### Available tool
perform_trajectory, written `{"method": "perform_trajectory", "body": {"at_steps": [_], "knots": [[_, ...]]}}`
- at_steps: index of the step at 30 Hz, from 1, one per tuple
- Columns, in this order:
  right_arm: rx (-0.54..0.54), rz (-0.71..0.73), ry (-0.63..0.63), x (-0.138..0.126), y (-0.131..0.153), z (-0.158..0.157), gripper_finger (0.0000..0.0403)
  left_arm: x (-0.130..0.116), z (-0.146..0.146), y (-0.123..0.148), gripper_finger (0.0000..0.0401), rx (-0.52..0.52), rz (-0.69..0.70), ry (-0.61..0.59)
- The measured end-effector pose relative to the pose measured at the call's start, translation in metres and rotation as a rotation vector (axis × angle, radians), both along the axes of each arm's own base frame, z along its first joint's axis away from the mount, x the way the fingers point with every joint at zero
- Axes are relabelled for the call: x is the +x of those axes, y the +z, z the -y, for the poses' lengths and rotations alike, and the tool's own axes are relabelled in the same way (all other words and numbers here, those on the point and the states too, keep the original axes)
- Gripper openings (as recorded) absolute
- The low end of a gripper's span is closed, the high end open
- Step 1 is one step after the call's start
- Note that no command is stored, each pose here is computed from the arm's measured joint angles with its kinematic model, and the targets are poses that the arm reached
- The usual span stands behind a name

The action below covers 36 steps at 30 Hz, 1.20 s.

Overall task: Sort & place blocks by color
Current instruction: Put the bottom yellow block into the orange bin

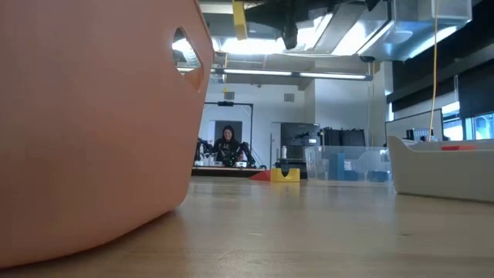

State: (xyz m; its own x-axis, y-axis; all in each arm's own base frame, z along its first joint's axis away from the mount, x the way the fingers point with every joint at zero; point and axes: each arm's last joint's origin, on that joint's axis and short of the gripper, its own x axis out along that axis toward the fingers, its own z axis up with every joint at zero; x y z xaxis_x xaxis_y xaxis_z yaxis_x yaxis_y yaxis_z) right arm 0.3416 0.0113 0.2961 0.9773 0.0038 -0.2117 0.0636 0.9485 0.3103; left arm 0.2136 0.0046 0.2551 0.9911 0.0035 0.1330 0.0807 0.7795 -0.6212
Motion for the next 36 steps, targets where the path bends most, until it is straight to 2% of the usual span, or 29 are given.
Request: {"method": "perform_trajectory", "body": {"at_steps": [7,11,15,22,26,30,36], "knots": [[0.035,0.074,-0.006,0.001,0.007,0.0,0.012,0.018,-0.001,-0.011,0.0217,0.024,0.014,0.005],[0.061,0.085,-0.011,0.003,0.007,0.0,0.012,0.032,0.0,-0.002,0.0217,0.11,0.025,0.009],[0.064,0.087,-0.011,0.009,0.0,0.0,0.012,0.049,0.002,0.006,0.0214,0.206,0.024,-0.046],[0.063,0.108,-0.006,0.01,0.001,-0.001,0.012,0.057,0.002,0.008,0.0211,0.198,-0.013,-0.114],[0.062,0.117,-0.004,0.009,0.003,-0.001,0.012,0.057,0.002,0.008,0.0184,0.185,-0.015,-0.118],[0.081,0.116,0.019,0.009,0.003,-0.001,0.012,0.057,-0.001,0.008,0.0118,0.198,-0.016,-0.131],[0.096,0.112,0.015,0.009,0.003,-0.001,0.012,0.057,-0.005,0.007,0.0116,0.202,-0.025,-0.145]]}}
